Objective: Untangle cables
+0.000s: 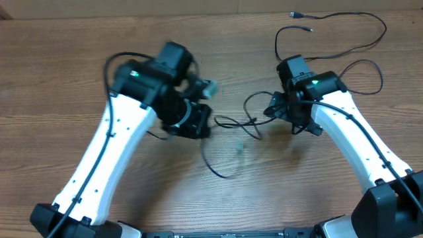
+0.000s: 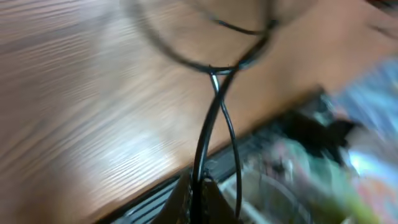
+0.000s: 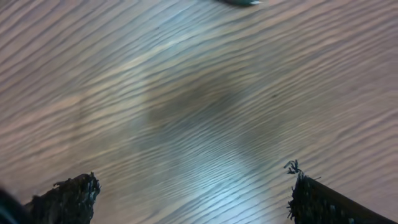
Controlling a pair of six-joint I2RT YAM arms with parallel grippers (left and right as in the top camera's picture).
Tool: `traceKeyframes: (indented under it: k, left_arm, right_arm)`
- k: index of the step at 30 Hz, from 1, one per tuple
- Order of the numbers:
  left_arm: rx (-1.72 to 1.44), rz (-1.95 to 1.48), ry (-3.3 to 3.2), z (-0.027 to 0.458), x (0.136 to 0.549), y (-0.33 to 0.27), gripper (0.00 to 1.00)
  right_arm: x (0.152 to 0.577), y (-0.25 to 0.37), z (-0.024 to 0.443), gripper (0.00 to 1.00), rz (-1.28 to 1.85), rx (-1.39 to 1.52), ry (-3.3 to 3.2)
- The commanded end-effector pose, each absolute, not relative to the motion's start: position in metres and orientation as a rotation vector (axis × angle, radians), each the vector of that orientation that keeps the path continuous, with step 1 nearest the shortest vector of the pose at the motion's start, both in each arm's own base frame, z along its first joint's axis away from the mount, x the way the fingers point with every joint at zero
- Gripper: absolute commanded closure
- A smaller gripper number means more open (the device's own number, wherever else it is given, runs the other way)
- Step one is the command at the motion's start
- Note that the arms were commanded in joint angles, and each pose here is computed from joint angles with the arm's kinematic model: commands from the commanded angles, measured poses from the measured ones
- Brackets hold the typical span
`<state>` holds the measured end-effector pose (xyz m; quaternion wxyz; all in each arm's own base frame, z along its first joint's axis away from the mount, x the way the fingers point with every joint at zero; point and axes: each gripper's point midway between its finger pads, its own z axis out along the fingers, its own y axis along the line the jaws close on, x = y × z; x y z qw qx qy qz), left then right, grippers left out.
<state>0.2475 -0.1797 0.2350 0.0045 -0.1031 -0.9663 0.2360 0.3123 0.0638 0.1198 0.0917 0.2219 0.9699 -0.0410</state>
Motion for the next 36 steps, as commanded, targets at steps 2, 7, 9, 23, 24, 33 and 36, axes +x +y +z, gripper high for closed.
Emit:
traceKeyframes:
  k: [2,7,9,23,24,33,36]
  left_arm:
    - [0.157,0.382,-3.168,0.229,0.274,-0.109,0.96]
    - [0.418,0.221,-3.176,0.226,0.282,-0.063,0.95]
    - [0.468,0.196,-3.175,0.226,0.284,-0.054,0.96]
    - [0.75,-0.154,-3.199,0.226,0.29,-0.011,0.96]
    - [0.789,-0.196,-3.195,0.227,0.29,-0.006,0.96]
    - [1.039,-0.497,-3.153,0.234,0.286,0.027,0.95]
    - [1.001,-0.456,-3.155,0.232,0.285,0.022,0.96]
  right_arm:
    - [0.311,0.039,0.119,0.0,-0.212,0.764,2.847]
    - [0.308,0.031,0.118,0.0,-0.219,0.801,2.856]
    - [0.308,0.033,0.118,0.0,-0.208,0.801,2.863]
    - [0.303,0.068,0.114,0.0,0.054,0.783,2.958]
    - [0.302,0.07,0.114,0.0,0.054,0.776,2.96]
    - [0.296,0.077,0.102,0.0,0.038,0.71,2.985]
    - [0.293,0.08,0.093,0.0,0.064,0.712,3.0]
